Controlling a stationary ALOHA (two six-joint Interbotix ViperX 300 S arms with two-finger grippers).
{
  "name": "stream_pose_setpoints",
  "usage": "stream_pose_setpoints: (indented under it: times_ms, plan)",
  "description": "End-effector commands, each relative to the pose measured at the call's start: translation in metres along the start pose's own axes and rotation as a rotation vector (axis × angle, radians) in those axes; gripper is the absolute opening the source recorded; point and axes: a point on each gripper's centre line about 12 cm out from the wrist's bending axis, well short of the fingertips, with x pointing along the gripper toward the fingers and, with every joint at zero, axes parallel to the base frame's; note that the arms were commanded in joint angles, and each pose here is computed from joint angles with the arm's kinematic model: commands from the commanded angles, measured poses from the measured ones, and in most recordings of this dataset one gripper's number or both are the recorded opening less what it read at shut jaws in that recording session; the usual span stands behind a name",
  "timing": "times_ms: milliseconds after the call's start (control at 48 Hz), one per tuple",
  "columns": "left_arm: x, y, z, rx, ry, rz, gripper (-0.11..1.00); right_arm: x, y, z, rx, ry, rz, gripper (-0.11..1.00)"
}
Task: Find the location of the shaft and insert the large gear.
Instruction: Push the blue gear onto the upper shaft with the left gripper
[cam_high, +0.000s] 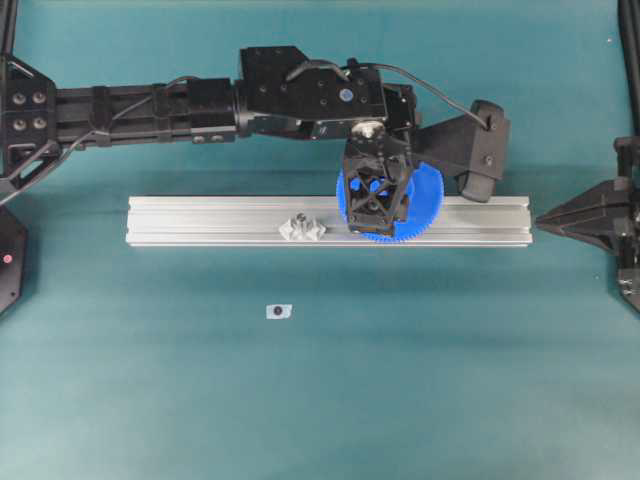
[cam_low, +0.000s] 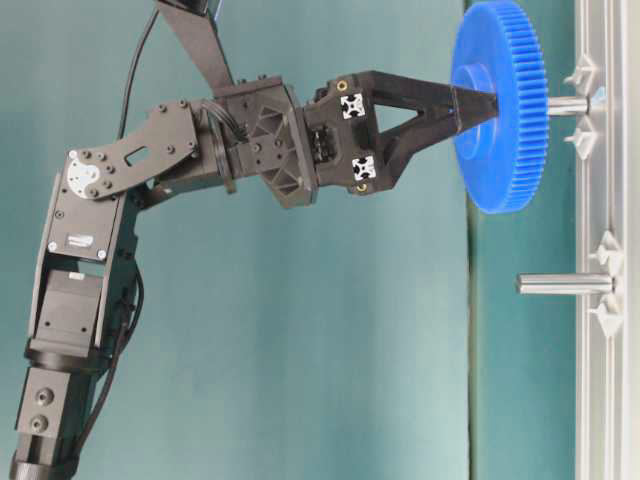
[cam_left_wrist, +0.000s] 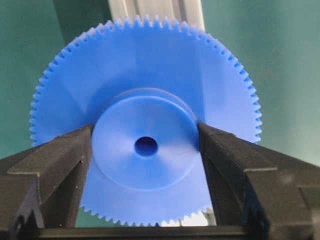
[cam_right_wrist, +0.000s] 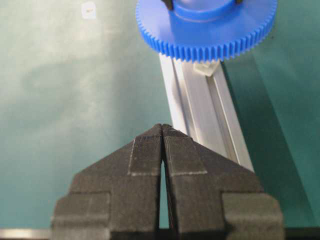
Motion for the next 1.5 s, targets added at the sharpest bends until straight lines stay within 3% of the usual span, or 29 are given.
stream_pose_setpoints:
  times_ms: [0,208,813,1167,1480]
  plan:
    - [-0.019,0.01,0.005,-0.009,-0.039,0.022,0.7,0.0,0.0,0.004,0.01,-0.011,0.0,0.0]
    - [-0.014,0.013,0.015,-0.008,-0.051,0.026,0.7,0.0,0.0,0.004,0.008,-0.009,0.0,0.0]
    - [-0.011,0.012,0.013,-0.007,-0.023,0.017,0.7,0.0,0.0,0.004,0.01,-0.009,0.0,0.0]
    - [0.003,0.011,0.008,-0.04,0.013,0.005,0.7,0.0,0.0,0.004,0.01,-0.009,0.0,0.0]
    - [0.006,0.008,0.002,-0.043,0.029,-0.001,0.7,0.0,0.0,0.004,0.01,-0.009,0.0,0.0]
